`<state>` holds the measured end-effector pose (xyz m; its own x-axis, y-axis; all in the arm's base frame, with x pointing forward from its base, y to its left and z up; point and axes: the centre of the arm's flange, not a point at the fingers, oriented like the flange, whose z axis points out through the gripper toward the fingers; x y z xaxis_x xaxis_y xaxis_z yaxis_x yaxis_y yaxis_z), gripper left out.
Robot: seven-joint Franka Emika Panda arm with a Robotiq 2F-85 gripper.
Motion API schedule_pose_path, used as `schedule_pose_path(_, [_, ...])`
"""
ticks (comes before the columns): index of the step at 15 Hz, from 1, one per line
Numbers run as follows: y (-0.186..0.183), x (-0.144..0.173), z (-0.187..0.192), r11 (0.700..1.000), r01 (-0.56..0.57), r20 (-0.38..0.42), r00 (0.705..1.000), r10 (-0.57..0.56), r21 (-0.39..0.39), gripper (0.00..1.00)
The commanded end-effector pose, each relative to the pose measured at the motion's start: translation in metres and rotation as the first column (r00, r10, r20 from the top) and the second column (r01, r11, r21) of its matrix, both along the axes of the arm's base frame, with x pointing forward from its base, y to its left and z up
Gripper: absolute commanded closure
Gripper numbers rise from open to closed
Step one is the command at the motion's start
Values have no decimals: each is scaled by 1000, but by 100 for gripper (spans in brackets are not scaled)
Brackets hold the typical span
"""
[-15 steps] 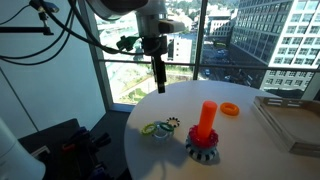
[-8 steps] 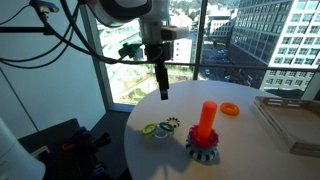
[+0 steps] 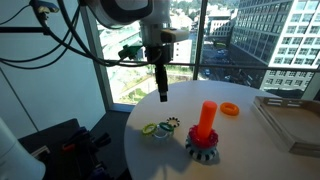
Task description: Remove the ring from the pole
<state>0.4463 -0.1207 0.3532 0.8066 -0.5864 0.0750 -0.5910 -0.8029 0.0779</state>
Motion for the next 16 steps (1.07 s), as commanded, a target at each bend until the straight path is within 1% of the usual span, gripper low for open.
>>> schedule_pose_path(1, [-13,7,-7,995,97,20,995,-97,2,0])
schedule_pose_path(5, [-36,10,-19,983,182,32,983,-182,9,0])
schedule_pose_path(8, [-51,16,-30,982,186,49,981,-187,15,0])
schedule_pose_path(11, [-61,24,-42,979,205,70,976,-205,4,0])
schedule_pose_path(16, [-75,34,-60,969,248,63,967,-248,-5,0])
